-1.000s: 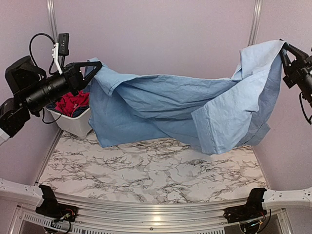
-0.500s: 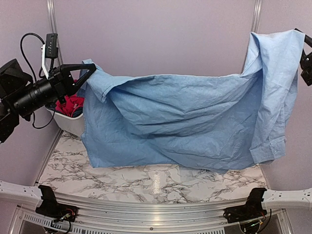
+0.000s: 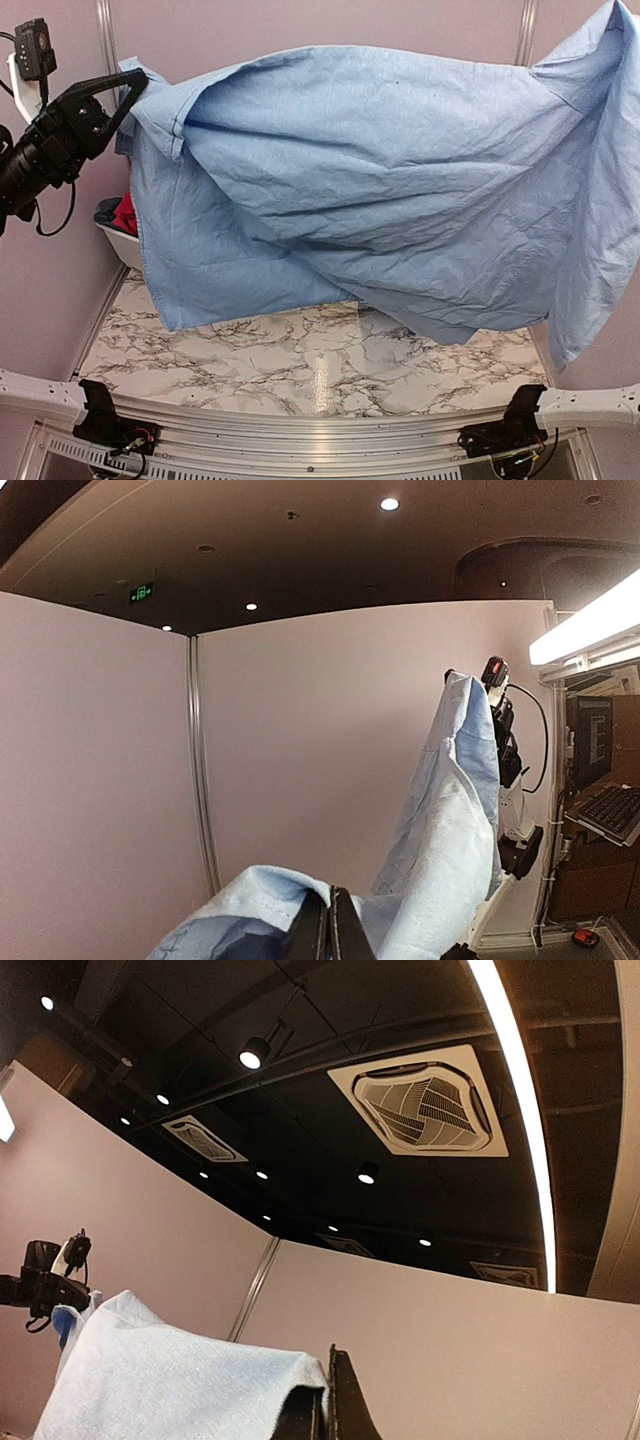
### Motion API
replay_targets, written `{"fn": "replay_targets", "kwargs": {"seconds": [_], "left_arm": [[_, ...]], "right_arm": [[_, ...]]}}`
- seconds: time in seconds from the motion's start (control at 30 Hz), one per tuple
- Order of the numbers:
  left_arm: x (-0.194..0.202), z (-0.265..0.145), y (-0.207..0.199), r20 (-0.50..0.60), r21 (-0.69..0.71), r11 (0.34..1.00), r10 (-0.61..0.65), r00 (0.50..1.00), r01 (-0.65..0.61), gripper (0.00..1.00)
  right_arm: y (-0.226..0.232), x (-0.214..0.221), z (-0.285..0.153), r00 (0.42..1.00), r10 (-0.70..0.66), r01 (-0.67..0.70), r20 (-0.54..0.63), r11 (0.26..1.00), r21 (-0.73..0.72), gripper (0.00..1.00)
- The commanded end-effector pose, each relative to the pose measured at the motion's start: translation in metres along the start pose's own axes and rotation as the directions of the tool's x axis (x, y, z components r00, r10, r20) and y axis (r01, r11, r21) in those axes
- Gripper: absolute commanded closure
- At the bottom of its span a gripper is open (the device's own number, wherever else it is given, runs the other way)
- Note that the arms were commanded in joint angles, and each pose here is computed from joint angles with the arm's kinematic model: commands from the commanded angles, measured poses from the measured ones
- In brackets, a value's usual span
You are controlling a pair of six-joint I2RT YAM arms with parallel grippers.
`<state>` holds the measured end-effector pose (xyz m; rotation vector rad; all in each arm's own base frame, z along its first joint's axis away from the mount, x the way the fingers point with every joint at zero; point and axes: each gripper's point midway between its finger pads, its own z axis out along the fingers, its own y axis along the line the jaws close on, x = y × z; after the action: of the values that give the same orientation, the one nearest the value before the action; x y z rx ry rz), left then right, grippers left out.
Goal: Fold and stack the mixed laundry pile
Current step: Flatten out the crumpled shirt at the center of the board.
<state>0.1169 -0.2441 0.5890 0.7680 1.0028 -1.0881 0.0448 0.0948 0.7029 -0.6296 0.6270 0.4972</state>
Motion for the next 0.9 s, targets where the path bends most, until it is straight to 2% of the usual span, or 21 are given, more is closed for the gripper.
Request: {"fn": "replay_targets", "kwargs": {"seconds": [0.0,0.17,0.3,0.37,0.5,0.6,0.7,0.87], "left_arm": [[-0.047,-0.006,-0.012,0.130,0.035,0.998,0.055,0.990,-0.060,1.00],[0.000,0.022,0.047,-0.005,-0.226,0.972,0.073,0.997,-0.072,1.00],[0.028,0.025,0.121,-0.046,-0.491,0.870,0.021,0.999,-0.041,1.00],[0.054,0.032,0.153,-0.068,-0.530,0.848,-0.037,0.997,-0.005,1.00],[0.147,0.060,0.212,-0.249,-0.623,0.778,-0.109,0.962,-0.073,1.00],[0.185,0.057,0.250,-0.263,-0.703,0.707,-0.156,0.952,-0.078,1.00],[0.216,0.048,0.287,-0.247,-0.760,0.648,-0.214,0.945,-0.052,1.00],[0.285,0.044,0.340,-0.297,-0.810,0.583,-0.303,0.905,-0.071,1.00]], "right_arm": [[-0.009,-0.010,0.007,0.998,-0.050,0.049,0.034,0.998,0.035,1.00],[-0.020,0.068,0.023,0.987,-0.078,0.100,-0.139,0.982,0.162,1.00],[-0.041,0.131,0.024,0.943,-0.130,0.229,-0.308,0.922,0.312,1.00],[-0.045,0.159,0.026,0.920,-0.128,0.265,-0.370,0.899,0.350,1.00],[-0.055,0.244,0.030,0.836,-0.134,0.381,-0.532,0.839,0.388,1.00],[-0.082,0.333,0.012,0.776,-0.055,0.386,-0.628,0.829,0.404,1.00],[-0.124,0.385,-0.006,0.748,-0.011,0.410,-0.663,0.794,0.448,1.00],[-0.179,0.472,-0.013,0.681,0.052,0.425,-0.731,0.784,0.452,1.00]]}}
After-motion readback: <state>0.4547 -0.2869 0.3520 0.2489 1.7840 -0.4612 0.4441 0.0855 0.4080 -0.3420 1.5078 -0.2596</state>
